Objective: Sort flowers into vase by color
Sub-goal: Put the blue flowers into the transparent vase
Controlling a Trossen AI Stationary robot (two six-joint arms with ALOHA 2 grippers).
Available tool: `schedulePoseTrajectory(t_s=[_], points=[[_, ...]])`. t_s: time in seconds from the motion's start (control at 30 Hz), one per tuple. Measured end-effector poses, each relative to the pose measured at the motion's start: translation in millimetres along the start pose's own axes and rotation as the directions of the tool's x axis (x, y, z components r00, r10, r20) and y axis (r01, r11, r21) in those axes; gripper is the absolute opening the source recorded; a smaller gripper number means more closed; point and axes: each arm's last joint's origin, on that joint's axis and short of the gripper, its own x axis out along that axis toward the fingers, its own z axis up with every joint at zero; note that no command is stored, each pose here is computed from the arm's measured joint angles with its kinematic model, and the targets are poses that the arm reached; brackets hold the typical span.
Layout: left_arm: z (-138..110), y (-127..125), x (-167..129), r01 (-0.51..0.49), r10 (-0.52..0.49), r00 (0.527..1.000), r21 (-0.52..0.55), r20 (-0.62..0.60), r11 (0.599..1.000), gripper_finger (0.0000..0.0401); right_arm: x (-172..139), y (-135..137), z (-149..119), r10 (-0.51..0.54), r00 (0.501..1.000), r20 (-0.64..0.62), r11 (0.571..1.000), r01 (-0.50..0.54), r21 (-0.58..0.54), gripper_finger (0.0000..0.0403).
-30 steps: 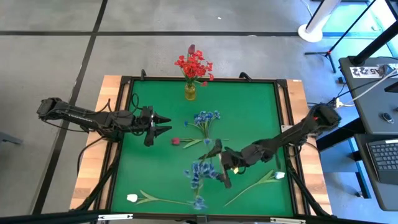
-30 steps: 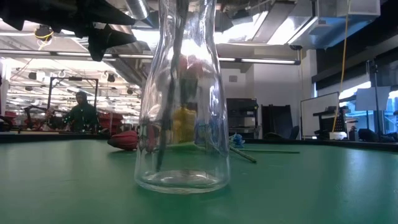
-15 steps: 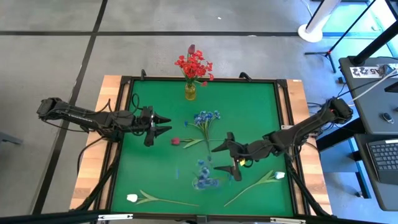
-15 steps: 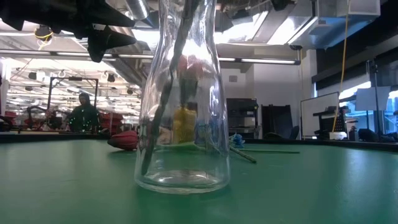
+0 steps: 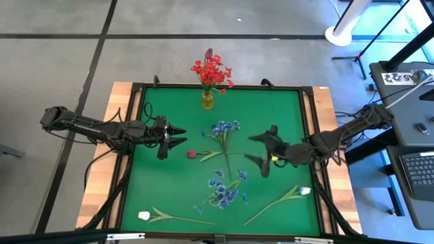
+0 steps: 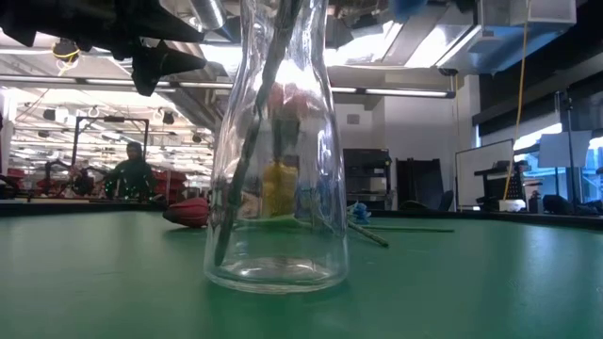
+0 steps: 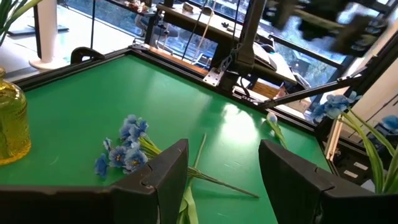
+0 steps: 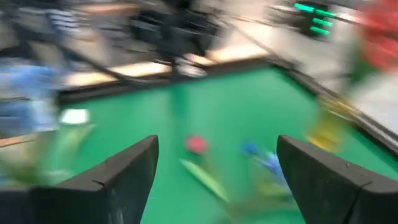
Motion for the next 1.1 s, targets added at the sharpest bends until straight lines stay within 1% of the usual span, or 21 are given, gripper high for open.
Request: schedulePoseTrajectory(t_s=[0.03,0.1,0.2,0.27,0.33,0.43,0.53,0.67,0.73,0.9,1.1], points=[[0,0,0,0.000,0.000,1.000,0.000,0.000,1.000,0.0190,2,-5,-4,-0.065,0.998,-0.026,0.998,0.065,0.015,0.0326],[0,0,0,0.000,0.000,1.000,0.000,0.000,1.000,0.0190,6,-16,-12,-0.161,0.982,-0.096,0.985,0.167,0.053,0.0326],[0,0,0,0.000,0.000,1.000,-0.002,0.001,1.000,0.0190,20,-31,-25,-0.280,0.940,-0.193,0.947,0.304,0.106,0.0326],[0,0,0,0.000,0.000,1.000,-0.003,0.002,1.000,0.0190,33,-40,-34,-0.329,0.913,-0.243,0.921,0.367,0.133,0.0326],[0,0,0,0.000,0.000,1.000,-0.003,0.003,1.000,0.0190,48,-50,-42,-0.350,0.892,-0.286,0.900,0.405,0.159,0.0326],[0,0,0,0.000,0.000,1.000,-0.004,0.003,1.000,0.0190,74,-63,-55,-0.337,0.867,-0.367,0.887,0.423,0.185,0.0326],[0,0,0,0.000,0.000,1.000,-0.003,0.003,1.000,0.0190,99,-73,-67,-0.298,0.854,-0.426,0.880,0.419,0.223,0.0326],[0,0,0,-0.001,0.001,1.000,-0.002,0.000,1.000,0.0190,130,-81,-84,-0.239,0.855,-0.461,0.879,0.392,0.272,0.0326],[-1,0,0,-0.004,0.004,1.000,-0.001,-0.006,1.000,0.0190,143,-84,-91,-0.212,0.863,-0.459,0.881,0.372,0.291,0.0326],[-1,1,0,-0.007,0.007,1.000,0.001,-0.013,1.000,0.0190,164,-89,-108,-0.176,0.864,-0.472,0.878,0.355,0.322,0.0326],[-1,1,0,-0.007,0.008,1.000,0.002,-0.013,1.000,0.0190,178,-88,-118,-0.148,0.880,-0.451,0.878,0.327,0.351,0.0326]])
